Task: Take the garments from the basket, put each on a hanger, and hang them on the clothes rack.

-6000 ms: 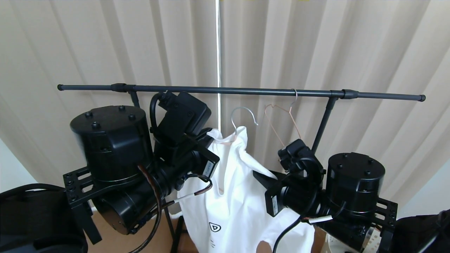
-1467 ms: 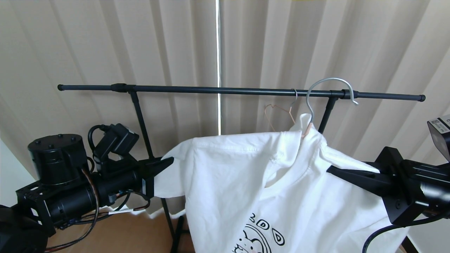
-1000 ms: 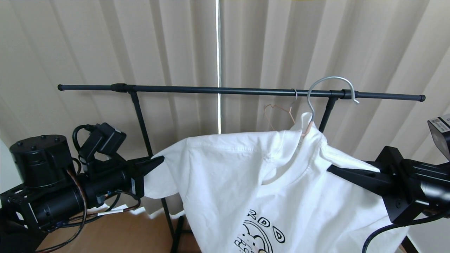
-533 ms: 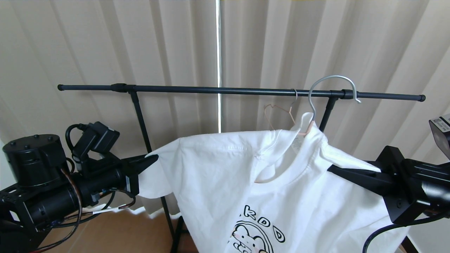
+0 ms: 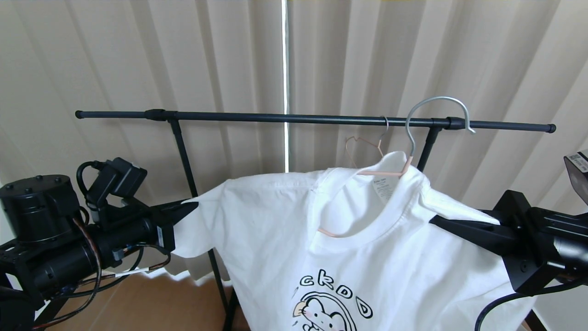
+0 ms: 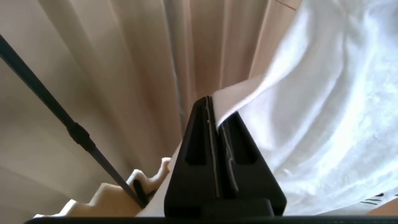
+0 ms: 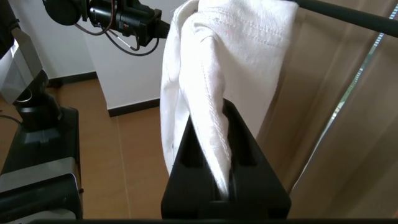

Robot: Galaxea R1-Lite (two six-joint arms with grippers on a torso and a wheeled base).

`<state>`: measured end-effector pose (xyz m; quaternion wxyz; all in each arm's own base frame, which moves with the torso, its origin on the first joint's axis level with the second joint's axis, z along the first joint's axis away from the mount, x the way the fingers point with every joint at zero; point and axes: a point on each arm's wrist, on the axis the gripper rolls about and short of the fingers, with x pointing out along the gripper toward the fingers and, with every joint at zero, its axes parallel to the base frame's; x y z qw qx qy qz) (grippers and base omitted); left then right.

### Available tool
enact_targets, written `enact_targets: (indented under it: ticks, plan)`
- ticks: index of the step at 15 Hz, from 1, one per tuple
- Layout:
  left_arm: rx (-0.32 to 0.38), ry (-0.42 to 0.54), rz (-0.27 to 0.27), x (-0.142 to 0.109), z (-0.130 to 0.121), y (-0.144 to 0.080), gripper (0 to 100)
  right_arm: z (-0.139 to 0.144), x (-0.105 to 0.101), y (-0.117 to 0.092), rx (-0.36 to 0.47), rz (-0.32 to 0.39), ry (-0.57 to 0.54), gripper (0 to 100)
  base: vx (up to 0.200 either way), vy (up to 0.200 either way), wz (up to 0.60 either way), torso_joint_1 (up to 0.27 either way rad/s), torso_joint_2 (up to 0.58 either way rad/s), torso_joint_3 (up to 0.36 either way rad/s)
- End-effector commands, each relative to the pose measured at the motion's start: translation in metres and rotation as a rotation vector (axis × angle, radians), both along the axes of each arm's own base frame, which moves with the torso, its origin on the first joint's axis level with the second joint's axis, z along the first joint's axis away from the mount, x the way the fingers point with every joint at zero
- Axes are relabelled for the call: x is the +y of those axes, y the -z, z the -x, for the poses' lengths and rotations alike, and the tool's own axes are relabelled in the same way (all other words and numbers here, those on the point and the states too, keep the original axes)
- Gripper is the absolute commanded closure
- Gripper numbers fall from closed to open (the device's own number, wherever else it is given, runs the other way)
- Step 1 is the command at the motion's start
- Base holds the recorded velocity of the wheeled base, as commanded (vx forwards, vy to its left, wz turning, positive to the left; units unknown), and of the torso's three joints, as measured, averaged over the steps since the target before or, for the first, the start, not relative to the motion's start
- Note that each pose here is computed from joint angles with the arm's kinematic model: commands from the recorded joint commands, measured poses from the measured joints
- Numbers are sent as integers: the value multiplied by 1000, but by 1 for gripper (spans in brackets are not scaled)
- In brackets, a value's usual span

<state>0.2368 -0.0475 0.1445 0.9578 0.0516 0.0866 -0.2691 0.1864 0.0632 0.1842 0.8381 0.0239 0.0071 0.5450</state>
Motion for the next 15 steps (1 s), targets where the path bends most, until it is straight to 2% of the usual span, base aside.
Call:
enact_targets:
  ticks: [1,8,10,15]
  plan:
    - [1,-7,0,2,0,0,100,0,0,0,1,0,-1,100,0,0,0,0,0,0]
    - [-14,28,1,-5,7,-3,100,-1,0,1,6,1,-2,100,0,0,0,0,0,0]
    - [-49,45,10,-7,15,-12,100,-2,0,-3,23,-20,-2,100,0,0,0,0,0,0]
    - [-73,60,14,-11,20,-18,100,-3,1,-10,25,-66,-2,100,0,0,0,0,0,0]
